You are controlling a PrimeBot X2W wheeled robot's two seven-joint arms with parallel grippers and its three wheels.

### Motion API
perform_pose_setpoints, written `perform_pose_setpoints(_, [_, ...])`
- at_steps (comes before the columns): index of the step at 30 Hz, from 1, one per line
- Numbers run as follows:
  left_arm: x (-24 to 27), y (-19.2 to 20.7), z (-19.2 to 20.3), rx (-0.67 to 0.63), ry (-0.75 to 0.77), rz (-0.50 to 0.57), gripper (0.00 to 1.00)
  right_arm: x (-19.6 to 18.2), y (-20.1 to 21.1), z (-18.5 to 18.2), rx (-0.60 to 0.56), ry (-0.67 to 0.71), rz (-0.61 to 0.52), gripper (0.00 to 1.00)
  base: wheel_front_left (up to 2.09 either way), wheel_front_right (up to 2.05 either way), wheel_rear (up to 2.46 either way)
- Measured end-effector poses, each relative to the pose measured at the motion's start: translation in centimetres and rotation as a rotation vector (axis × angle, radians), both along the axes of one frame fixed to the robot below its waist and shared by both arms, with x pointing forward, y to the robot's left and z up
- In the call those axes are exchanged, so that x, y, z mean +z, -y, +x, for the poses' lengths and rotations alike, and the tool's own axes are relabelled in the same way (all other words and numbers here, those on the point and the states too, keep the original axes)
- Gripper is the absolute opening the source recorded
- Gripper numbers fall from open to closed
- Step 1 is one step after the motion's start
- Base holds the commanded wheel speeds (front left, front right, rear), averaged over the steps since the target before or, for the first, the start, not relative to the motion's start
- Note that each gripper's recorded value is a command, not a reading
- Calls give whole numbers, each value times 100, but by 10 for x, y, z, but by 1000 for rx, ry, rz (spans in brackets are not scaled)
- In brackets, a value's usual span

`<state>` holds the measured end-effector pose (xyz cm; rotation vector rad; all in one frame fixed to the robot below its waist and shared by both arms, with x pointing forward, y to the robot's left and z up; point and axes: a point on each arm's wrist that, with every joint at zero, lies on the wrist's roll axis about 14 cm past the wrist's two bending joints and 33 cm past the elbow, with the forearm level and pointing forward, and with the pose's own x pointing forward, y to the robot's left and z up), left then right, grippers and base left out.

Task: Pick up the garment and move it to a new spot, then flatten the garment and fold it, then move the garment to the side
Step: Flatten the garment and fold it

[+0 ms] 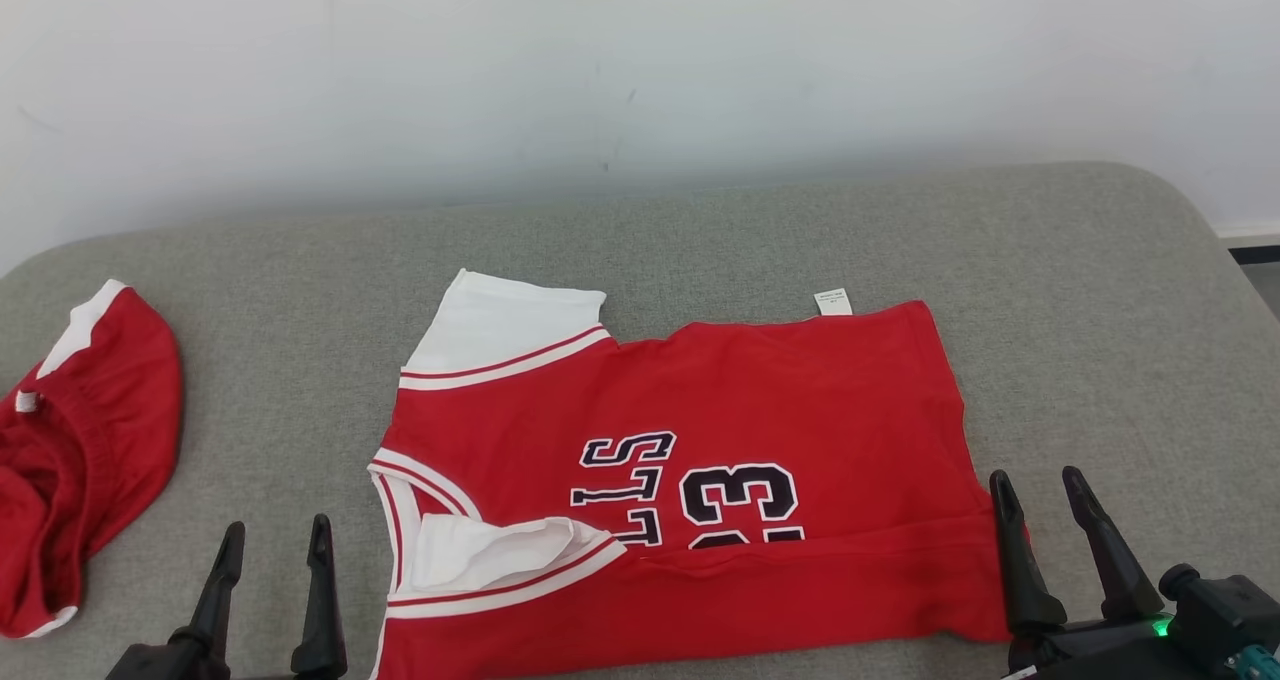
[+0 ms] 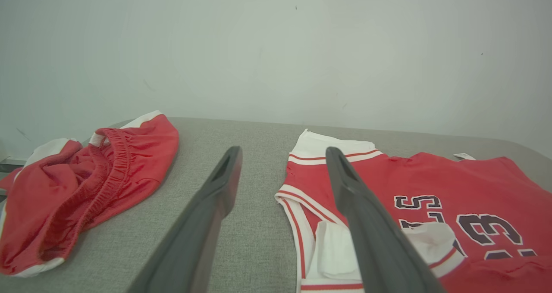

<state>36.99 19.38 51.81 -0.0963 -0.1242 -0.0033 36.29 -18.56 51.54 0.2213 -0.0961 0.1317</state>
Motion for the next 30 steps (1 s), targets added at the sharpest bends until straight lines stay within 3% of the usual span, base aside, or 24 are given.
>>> perform_pose_setpoints(17, [-7,1,4,-14,-24,28,100,-16,1,1,6,-51,-16,100,0,0,0])
perform_pose_setpoints(30, [14,23,83,-153,21,143,100,-14,31,54,5,-78,-87,100,0,0,0])
